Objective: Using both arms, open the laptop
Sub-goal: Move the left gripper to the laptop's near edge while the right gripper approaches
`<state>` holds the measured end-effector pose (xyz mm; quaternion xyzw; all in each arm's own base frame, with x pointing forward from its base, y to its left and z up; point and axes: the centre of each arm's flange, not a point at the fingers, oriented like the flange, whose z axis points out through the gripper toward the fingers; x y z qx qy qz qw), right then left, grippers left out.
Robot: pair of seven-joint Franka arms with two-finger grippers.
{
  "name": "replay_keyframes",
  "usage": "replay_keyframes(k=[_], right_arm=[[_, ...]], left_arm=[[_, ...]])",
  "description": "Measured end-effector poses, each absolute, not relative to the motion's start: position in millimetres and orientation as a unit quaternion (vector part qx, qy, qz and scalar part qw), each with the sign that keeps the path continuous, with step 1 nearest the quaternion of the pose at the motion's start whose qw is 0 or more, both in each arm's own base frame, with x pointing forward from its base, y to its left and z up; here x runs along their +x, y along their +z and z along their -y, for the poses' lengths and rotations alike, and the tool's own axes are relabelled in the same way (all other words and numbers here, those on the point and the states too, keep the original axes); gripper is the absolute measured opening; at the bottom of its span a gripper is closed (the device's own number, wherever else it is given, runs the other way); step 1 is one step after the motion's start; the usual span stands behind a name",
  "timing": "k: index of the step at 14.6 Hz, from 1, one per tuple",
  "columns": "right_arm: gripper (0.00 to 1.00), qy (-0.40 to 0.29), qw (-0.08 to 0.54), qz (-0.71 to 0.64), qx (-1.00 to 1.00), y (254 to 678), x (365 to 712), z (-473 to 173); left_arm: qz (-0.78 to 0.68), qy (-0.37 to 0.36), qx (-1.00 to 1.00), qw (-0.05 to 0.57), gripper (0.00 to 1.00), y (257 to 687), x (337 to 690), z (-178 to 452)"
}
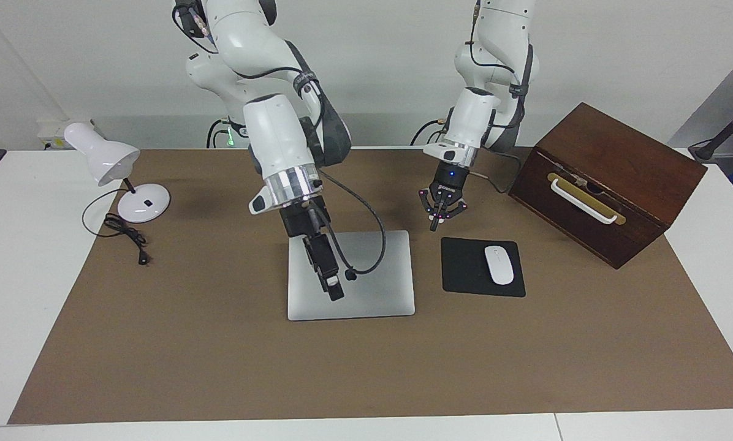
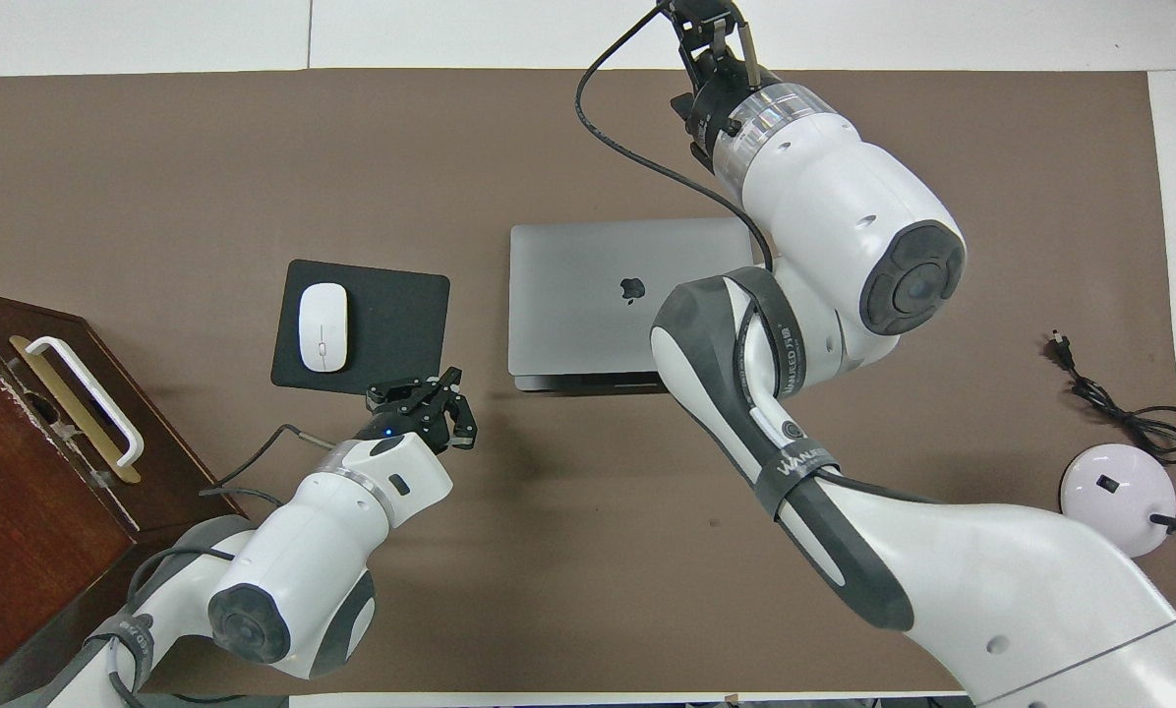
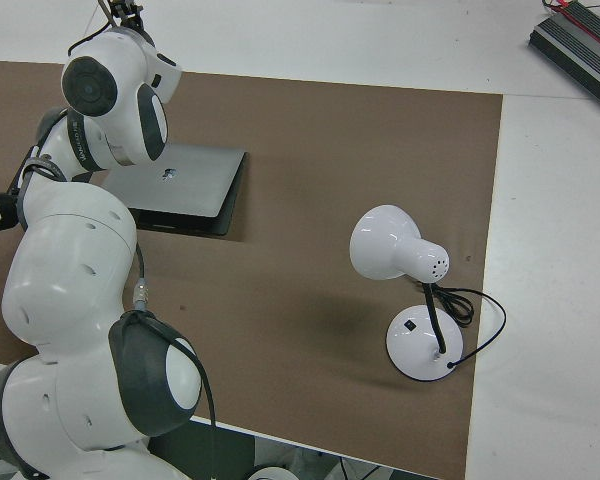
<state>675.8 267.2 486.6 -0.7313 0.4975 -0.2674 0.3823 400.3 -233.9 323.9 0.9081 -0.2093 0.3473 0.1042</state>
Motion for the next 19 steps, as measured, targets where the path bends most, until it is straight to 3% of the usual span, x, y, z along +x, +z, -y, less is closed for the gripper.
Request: replay_keyframes(k=[12,19], right_arm=[[1.00,-0.264,0.387,-0.485,-0.739,479.7,692.9,-227.4],[0.97,-0.214,0.431,-0.505,-0.716,460.7,654.6,-303.1]], left_arm=[[0.267,0.337,0.897,0.108,0.01,294.7,384.6,257.8],[0.267,0.344,0.893,0.112,0.01,295.5,402.1,270.0]])
